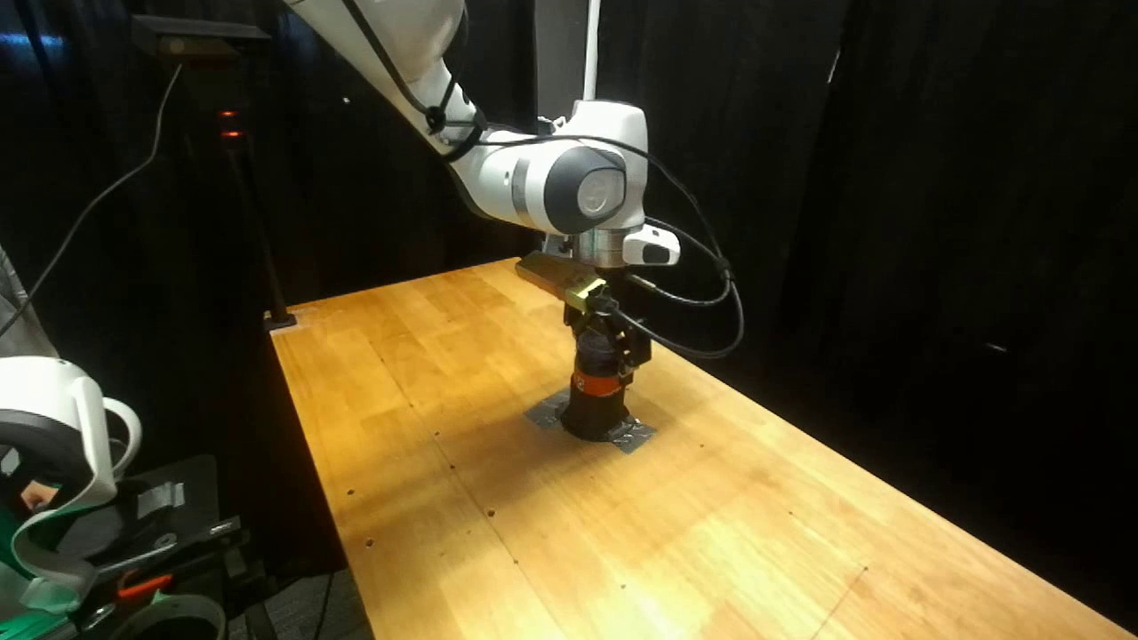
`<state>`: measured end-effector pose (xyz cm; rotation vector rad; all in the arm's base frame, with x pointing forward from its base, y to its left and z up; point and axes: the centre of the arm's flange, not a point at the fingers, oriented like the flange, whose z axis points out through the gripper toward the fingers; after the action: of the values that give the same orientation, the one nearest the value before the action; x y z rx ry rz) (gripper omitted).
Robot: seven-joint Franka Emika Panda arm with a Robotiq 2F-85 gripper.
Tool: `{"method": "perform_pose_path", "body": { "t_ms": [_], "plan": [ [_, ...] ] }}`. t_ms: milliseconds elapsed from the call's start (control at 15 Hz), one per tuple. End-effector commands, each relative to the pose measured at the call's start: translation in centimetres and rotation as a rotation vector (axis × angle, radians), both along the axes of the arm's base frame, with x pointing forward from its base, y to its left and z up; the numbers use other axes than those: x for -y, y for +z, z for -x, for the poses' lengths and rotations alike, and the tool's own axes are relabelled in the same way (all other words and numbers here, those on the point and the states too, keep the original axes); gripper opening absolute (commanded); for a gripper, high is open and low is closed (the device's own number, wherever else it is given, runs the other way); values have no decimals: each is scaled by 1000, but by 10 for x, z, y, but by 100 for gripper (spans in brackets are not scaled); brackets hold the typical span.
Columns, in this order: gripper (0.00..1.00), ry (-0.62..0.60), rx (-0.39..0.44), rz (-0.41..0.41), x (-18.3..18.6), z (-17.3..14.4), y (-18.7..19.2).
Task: Put the rubber band on the jar.
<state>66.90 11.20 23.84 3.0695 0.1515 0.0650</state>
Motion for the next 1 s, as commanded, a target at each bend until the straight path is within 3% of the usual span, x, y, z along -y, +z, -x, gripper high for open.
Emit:
{"method": "perform_pose_path", "body": {
  "t_ms": [0, 467, 933],
  "plan": [
    [100, -6, -5, -67, 24, 32, 10],
    [100, -50, 43, -191, 46, 50, 32],
    [100, -68, -85, -227, 63, 78, 21]
  ]
}}
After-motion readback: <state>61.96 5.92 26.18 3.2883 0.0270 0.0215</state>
